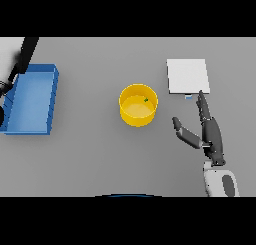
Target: Pick up the red beaker and tilt it to pour out 1 green nut into yellow bowl. Pick up the yellow bowl and place it on the metallic measuring scale.
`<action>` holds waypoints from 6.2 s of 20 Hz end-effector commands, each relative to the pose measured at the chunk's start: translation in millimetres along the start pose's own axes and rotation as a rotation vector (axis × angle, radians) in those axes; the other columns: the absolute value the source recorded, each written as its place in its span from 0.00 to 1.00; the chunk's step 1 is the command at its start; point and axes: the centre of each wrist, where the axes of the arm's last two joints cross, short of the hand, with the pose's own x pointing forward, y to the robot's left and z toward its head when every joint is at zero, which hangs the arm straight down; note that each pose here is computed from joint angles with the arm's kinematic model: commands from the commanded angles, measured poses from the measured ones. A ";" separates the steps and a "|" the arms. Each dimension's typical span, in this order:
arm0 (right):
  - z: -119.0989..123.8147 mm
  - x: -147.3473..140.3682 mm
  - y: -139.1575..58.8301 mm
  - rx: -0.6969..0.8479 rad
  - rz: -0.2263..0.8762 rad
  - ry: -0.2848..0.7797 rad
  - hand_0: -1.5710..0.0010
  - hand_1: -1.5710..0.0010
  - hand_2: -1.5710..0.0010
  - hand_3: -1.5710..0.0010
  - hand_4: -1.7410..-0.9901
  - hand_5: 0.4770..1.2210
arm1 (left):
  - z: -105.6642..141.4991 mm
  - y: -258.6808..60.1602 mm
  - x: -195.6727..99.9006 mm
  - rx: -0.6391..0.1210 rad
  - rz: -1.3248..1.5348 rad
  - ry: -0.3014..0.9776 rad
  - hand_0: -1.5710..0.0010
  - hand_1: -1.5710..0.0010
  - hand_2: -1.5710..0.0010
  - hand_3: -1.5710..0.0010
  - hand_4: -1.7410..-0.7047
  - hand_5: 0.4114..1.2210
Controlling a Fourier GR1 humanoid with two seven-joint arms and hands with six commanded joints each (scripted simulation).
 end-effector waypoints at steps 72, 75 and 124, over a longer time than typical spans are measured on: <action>-117.7 64.5 42.0 0.916 1.005 -0.296 1.00 1.00 1.00 1.00 0.65 0.28 | 157.8 -224.4 -75.3 -0.226 0.959 0.502 1.00 1.00 1.00 1.00 0.91 0.38; -123.9 59.2 57.3 0.975 1.021 -0.279 1.00 1.00 1.00 1.00 0.66 0.28 | 153.8 -224.8 -75.3 -0.227 0.960 0.504 1.00 1.00 1.00 1.00 0.91 0.39; -158.6 150.2 24.7 0.981 1.283 -0.193 0.00 0.00 0.00 0.16 0.03 1.00 | 159.3 -210.1 -81.7 -0.186 0.959 0.475 1.00 1.00 1.00 1.00 0.90 0.40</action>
